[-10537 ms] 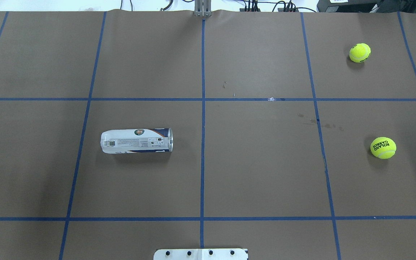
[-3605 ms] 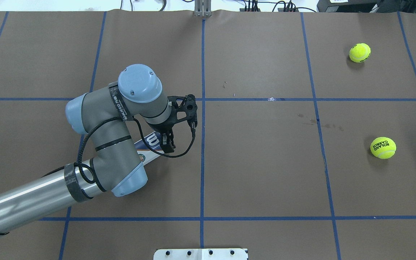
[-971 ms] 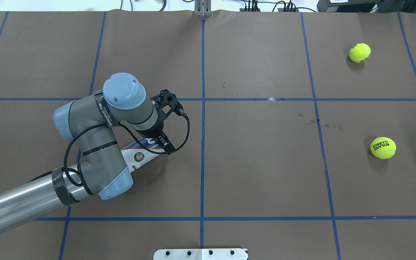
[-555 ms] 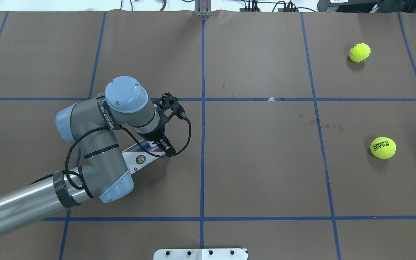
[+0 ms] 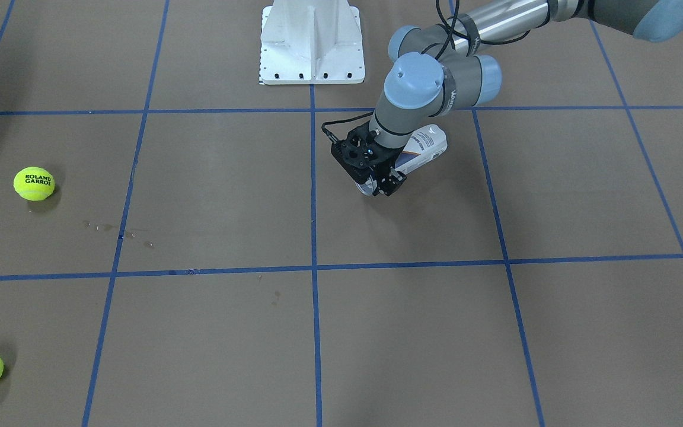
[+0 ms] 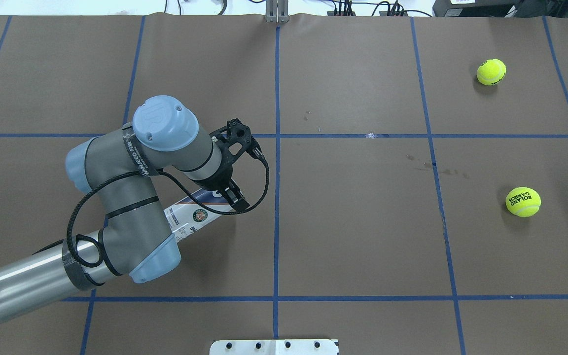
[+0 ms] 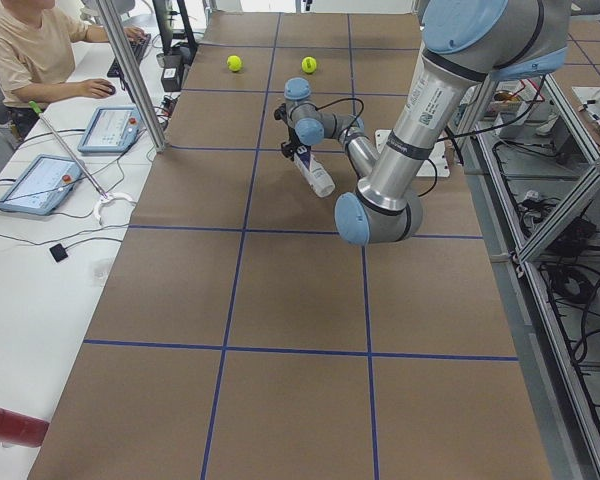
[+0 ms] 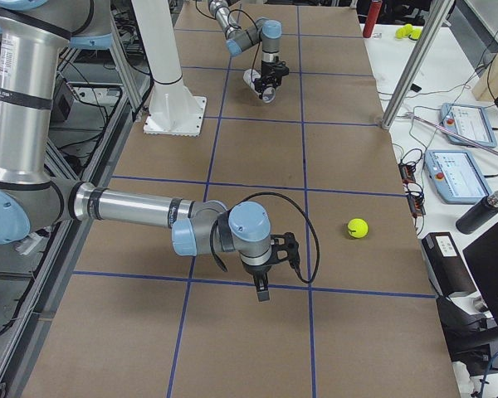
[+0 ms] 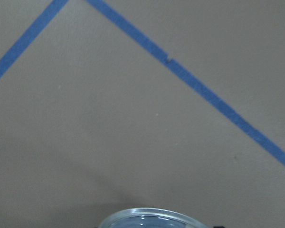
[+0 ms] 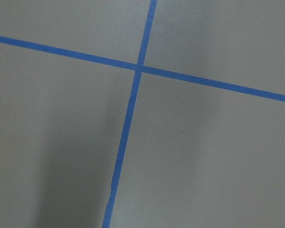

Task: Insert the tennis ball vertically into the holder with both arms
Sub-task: 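Lift and rotate the can upright with the left gripper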

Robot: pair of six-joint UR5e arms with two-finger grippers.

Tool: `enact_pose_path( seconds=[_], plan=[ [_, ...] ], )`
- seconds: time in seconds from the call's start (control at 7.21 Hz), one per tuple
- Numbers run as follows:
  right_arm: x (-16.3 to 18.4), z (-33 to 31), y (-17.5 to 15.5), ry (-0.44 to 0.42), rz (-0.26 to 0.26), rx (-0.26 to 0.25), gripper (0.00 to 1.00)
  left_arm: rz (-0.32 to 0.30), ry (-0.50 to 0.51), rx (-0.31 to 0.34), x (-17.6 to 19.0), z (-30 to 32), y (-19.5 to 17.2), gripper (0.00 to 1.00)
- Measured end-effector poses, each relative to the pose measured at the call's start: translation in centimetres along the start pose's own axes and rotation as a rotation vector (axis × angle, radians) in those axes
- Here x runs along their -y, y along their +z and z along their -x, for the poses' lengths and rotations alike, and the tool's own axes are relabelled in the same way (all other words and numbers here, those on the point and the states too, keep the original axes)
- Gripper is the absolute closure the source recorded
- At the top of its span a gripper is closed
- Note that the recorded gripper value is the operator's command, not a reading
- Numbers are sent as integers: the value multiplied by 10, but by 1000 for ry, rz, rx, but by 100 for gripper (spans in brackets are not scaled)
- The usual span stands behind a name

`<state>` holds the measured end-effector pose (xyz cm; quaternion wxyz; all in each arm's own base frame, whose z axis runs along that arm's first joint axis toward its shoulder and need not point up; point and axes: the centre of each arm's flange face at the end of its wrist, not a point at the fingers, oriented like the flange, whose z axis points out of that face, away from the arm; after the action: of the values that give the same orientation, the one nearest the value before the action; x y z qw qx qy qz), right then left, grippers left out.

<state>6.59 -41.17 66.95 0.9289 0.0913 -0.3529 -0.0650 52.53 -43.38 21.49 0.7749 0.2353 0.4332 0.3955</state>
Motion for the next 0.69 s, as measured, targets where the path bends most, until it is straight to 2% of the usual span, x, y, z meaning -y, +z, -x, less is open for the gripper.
enact_pose_path(
  seconds=[0.14, 0.28, 0.69],
  plan=[
    [0, 0, 0, 0, 0, 0, 0, -82, 37, -24, 10, -11, -21, 41],
    [0, 0, 0, -1, -1, 0, 0, -196, 88, -57, 19, -20, -40, 41],
    [0, 0, 0, -1, -1, 0, 0, -571, 252, -180, 29, -47, -90, 41]
  ],
)
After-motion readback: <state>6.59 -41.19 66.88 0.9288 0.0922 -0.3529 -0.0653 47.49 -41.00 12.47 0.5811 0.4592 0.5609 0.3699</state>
